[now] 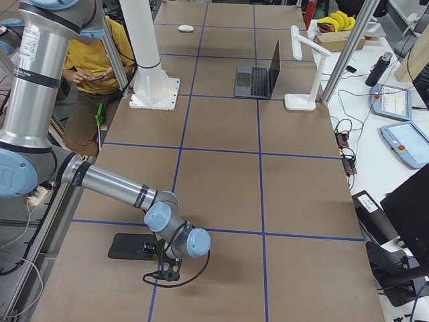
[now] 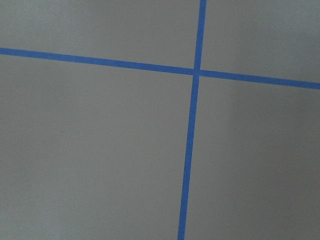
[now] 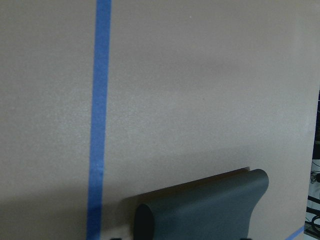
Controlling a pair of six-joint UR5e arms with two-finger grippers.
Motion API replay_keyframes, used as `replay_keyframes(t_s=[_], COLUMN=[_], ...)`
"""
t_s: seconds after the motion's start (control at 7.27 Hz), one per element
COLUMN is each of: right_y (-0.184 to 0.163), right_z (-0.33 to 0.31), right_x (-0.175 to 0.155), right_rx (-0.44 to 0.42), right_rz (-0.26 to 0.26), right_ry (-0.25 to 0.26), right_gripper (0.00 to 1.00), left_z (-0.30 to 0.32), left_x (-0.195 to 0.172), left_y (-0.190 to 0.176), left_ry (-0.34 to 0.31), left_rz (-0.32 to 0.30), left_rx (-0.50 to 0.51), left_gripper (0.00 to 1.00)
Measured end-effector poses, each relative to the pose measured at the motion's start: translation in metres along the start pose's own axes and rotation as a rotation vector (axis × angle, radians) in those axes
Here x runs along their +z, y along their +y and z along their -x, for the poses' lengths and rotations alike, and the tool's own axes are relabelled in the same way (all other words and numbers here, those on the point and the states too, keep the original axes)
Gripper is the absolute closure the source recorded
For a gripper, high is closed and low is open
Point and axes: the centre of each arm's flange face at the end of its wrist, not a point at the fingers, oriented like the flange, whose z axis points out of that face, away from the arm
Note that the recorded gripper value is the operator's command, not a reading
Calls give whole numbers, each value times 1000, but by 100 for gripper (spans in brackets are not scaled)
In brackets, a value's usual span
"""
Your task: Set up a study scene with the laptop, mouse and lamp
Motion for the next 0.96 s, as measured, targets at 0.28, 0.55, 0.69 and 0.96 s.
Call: replay_keyframes(t_s=[0.28,0.55,0.69,0.96], right_y=[-4,-4,-4,-8], right_z=[0,0,-2,-9], right_x=[4,8,11,20], right_rx=[-4,-17,-25,-37], right_rz=[-14,-21,-18,-11], right_ry=[16,32,38,53], right_gripper=[17,17,17,18], left_z=[0,0,-1,-1], left_x=[0,0,-1,-1], left_y=[0,0,-1,0], left_ry=[0,0,0,-1], left_rz=[0,-1,-2,-3], left_rx=[0,1,2,2], left_gripper=[0,0,0,0])
